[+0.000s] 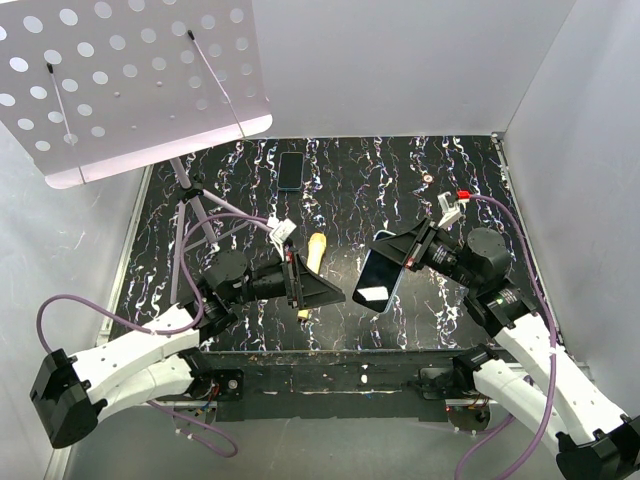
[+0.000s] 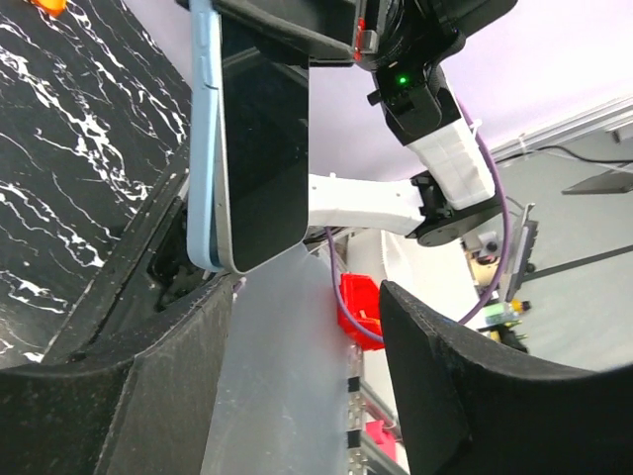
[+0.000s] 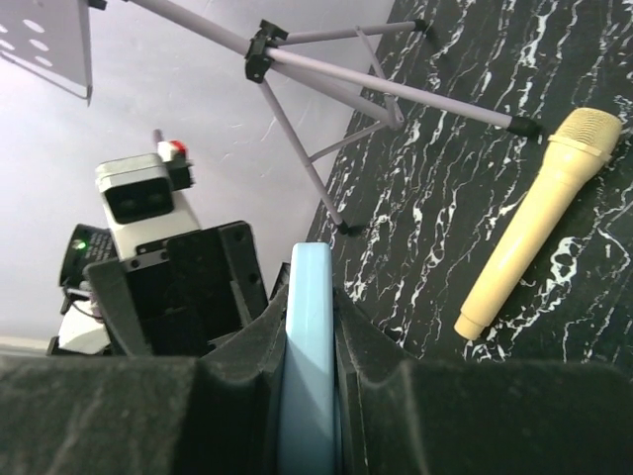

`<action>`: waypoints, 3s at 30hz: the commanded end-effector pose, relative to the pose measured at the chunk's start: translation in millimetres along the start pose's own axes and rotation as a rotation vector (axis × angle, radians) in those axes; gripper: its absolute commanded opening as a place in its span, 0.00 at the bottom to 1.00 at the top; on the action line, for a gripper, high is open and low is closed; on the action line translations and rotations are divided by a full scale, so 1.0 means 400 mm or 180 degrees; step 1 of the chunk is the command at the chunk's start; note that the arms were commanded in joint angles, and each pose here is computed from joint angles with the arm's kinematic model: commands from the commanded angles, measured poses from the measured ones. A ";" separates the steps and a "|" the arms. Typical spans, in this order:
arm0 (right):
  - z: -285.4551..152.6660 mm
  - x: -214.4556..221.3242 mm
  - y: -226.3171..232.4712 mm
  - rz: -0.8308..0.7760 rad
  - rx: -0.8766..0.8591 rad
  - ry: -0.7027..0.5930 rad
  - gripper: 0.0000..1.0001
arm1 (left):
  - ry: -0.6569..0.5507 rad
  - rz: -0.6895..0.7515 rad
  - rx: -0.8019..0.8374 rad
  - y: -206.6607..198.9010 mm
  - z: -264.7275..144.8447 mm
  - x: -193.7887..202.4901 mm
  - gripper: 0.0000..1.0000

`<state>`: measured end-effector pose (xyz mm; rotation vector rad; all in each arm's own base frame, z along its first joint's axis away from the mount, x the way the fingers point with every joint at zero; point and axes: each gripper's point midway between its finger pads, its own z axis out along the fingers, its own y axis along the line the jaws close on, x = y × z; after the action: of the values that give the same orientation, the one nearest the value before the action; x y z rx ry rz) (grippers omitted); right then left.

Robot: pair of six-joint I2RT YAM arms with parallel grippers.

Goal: Take the phone out of the phone case
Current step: Remove the phone case from the phone.

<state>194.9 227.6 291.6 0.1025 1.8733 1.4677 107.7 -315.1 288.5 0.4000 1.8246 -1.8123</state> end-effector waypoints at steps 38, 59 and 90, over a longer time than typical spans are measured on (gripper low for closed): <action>-0.003 -0.010 0.119 -0.0117 -0.0742 0.0056 0.01 | 0.0115 -0.0539 0.0428 -0.031 0.061 0.027 0.26; 0.027 0.036 0.064 -0.0186 -0.0607 0.0243 0.01 | 0.0106 -0.0676 0.0888 -0.116 0.104 -0.003 0.17; -0.065 0.022 0.107 -0.0199 -0.0630 0.0016 0.76 | -0.0758 -0.0240 0.0246 -0.107 0.007 -0.180 0.00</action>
<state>157.2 227.4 316.6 -0.0732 1.8127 1.5541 135.4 -322.4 324.4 0.1807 1.7400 -1.9176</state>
